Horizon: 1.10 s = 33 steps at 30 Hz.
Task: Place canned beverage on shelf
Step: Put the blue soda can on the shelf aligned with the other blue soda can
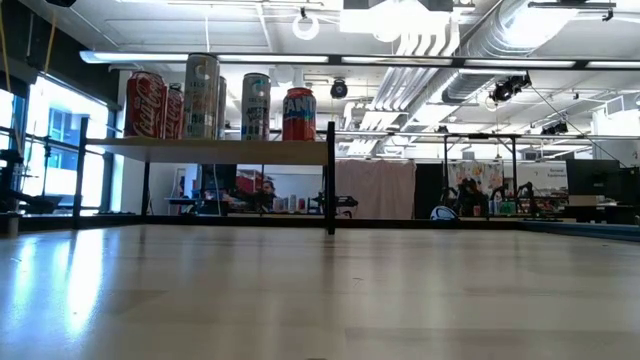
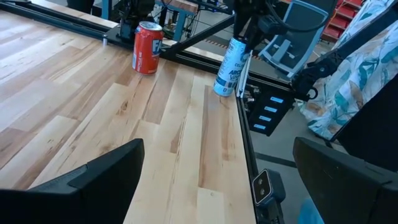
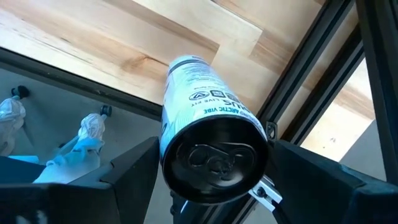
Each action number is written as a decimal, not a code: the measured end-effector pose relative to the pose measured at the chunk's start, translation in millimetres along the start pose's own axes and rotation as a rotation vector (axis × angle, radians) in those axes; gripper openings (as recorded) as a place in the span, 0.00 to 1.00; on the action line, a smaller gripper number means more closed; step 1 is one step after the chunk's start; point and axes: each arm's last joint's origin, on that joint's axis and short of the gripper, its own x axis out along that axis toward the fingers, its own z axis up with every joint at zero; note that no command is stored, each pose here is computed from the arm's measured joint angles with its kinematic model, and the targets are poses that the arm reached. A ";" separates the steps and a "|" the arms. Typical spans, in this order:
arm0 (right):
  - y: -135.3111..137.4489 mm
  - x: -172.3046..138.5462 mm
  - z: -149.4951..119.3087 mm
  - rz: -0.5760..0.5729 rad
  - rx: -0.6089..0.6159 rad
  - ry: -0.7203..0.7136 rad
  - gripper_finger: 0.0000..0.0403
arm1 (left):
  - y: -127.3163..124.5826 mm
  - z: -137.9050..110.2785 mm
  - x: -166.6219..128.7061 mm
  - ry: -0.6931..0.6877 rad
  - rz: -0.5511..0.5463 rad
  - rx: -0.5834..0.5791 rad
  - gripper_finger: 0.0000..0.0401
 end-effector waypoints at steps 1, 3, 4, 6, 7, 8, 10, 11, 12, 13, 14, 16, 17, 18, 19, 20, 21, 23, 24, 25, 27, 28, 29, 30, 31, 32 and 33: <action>0.7 1.2 -0.2 -0.003 -0.001 -0.003 0.75 | 0.0 0.0 0.0 0.000 0.000 -0.001 0.97; 1.2 2.1 -0.4 -0.005 -0.001 -0.004 0.75 | 0.0 0.0 0.0 0.000 0.000 -0.004 0.97; 1.1 2.0 -0.4 -0.005 0.000 -0.004 0.75 | 0.0 0.0 0.0 0.000 0.000 -0.004 0.97; 1.1 2.0 -0.4 -0.006 0.000 -0.004 0.75 | 0.0 0.0 0.0 0.000 0.000 -0.004 0.97; 1.1 2.0 -0.4 -0.005 0.000 -0.004 0.75 | 0.0 0.0 0.0 0.000 0.000 -0.004 0.97; 1.2 2.0 -0.4 -0.005 0.000 -0.004 0.75 | 0.0 0.0 0.0 0.000 0.000 -0.004 0.97; 1.2 2.0 -0.3 -0.004 0.004 -0.005 0.75 | 0.0 0.0 0.0 0.000 0.000 -0.004 0.97; 1.3 2.0 -0.3 -0.002 0.005 -0.008 0.75 | 0.0 0.0 0.0 0.000 0.000 -0.004 0.97; 1.3 2.0 -0.2 0.000 0.006 -0.010 0.75 | 0.0 0.0 0.0 0.000 0.000 -0.004 0.97; 1.3 2.0 -0.2 0.000 0.006 -0.010 0.75 | 0.0 0.0 0.0 0.000 0.000 -0.004 0.97; 1.4 2.0 -0.2 0.001 0.005 -0.010 0.75 | 0.0 0.0 0.0 0.000 0.000 -0.004 0.97; 1.8 2.0 -0.5 0.006 0.000 -0.009 0.75 | 0.0 0.0 0.0 0.000 0.000 -0.004 0.97; 1.9 2.0 -0.6 0.007 -0.001 -0.008 0.75 | 0.0 0.0 0.0 0.000 0.000 -0.004 0.97; 1.9 2.0 -0.6 0.007 -0.002 -0.008 0.75 | 0.0 0.0 0.0 0.000 0.000 -0.004 0.97; 1.9 2.0 -0.6 0.007 -0.002 -0.007 0.75 | 0.0 0.0 0.0 0.000 0.000 -0.004 0.97; 1.9 2.0 -0.6 0.007 -0.002 -0.008 0.75 | 0.0 0.0 0.0 0.000 0.000 -0.004 0.97; 1.9 2.0 -0.6 0.007 -0.002 -0.008 0.75 | 0.0 0.0 0.0 0.000 0.000 -0.004 0.97; 1.9 2.0 -0.6 0.007 -0.001 -0.007 0.74 | 0.0 0.0 0.0 0.000 0.000 -0.004 0.97; 1.9 2.0 -0.6 0.007 0.002 -0.007 0.74 | 0.0 0.0 0.0 0.000 0.000 -0.004 0.97; 1.9 2.0 -0.6 0.006 0.002 -0.007 0.73 | 0.0 0.0 0.0 0.000 0.000 -0.004 0.97; 1.9 2.0 -0.6 0.006 0.003 -0.007 0.70 | 0.0 0.0 0.0 0.000 -0.001 -0.004 0.97; 1.9 2.0 -0.6 0.006 0.004 -0.007 0.68 | 0.0 0.0 0.0 0.000 -0.001 -0.004 0.97; 1.8 1.9 -0.5 0.006 0.004 -0.007 0.66 | 0.0 0.0 0.0 0.001 -0.001 -0.004 0.97; 1.8 1.9 -0.6 0.006 0.004 -0.006 0.65 | -0.1 -0.1 0.0 0.002 -0.004 -0.004 0.97; 1.7 1.7 -0.5 0.006 0.002 -0.006 0.63 | -0.2 -0.1 0.0 0.004 -0.006 -0.004 0.97; 1.7 1.7 -0.5 0.006 0.001 -0.006 0.62 | -0.2 -0.1 0.0 0.004 -0.006 -0.004 0.97; 1.6 1.6 -0.5 0.006 0.000 -0.006 0.61 | -0.2 -0.1 0.0 0.004 -0.007 -0.004 0.97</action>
